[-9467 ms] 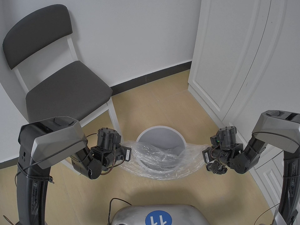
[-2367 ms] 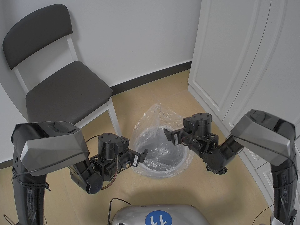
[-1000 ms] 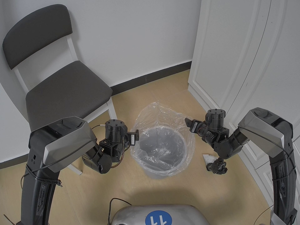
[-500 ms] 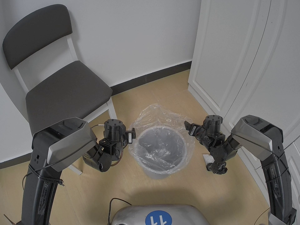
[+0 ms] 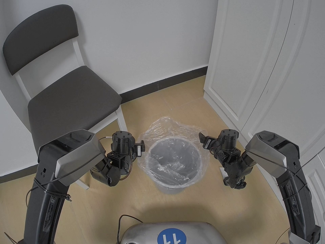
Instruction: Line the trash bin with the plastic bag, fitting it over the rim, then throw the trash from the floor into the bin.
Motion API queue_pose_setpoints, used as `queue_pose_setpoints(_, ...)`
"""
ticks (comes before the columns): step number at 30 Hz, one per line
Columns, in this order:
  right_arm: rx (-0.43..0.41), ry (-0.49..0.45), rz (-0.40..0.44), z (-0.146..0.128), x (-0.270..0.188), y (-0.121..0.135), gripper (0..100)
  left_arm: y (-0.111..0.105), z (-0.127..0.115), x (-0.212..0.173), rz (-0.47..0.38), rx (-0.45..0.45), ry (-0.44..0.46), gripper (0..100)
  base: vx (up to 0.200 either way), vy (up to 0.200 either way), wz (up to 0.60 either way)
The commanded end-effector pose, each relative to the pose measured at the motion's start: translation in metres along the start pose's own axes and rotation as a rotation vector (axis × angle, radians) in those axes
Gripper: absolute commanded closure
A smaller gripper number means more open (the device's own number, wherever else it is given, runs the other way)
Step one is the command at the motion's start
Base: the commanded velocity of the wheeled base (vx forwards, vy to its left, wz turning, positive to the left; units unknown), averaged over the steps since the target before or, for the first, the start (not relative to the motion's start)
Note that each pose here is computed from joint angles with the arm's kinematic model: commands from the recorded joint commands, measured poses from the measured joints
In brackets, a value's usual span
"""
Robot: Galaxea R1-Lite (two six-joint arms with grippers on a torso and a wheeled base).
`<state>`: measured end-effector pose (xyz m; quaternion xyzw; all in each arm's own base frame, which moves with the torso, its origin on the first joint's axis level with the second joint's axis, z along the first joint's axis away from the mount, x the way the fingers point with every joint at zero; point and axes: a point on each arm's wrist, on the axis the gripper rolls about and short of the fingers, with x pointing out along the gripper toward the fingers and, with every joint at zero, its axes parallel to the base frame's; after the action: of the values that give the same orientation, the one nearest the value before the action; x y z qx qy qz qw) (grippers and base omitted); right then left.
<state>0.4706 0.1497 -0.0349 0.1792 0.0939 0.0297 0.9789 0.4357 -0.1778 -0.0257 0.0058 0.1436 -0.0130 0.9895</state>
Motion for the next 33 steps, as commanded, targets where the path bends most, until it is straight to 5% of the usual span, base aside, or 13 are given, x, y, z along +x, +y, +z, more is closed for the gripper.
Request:
queue_pose_setpoints(1, -0.003, 0.011, -0.008, -0.012, 0.005, -0.004, 0, 0.004, -0.006, 0.006, 0.014, 0.002, 0.016, 0, 0.0, 0.0, 0.0)
queue_pose_setpoints(19, -0.013, 0.028, -0.042, -0.019, 0.013, -0.017, 0, 0.017, -0.018, 0.008, 0.047, 0.032, 0.119, 0, 0.0, 0.0, 0.0)
queue_pose_setpoints(33, -0.034, 0.063, -0.055, -0.025, 0.01, -0.02, 0, 0.033, -0.023, -0.028, 0.009, 0.144, 0.247, 0, 0.0, 0.0, 0.0)
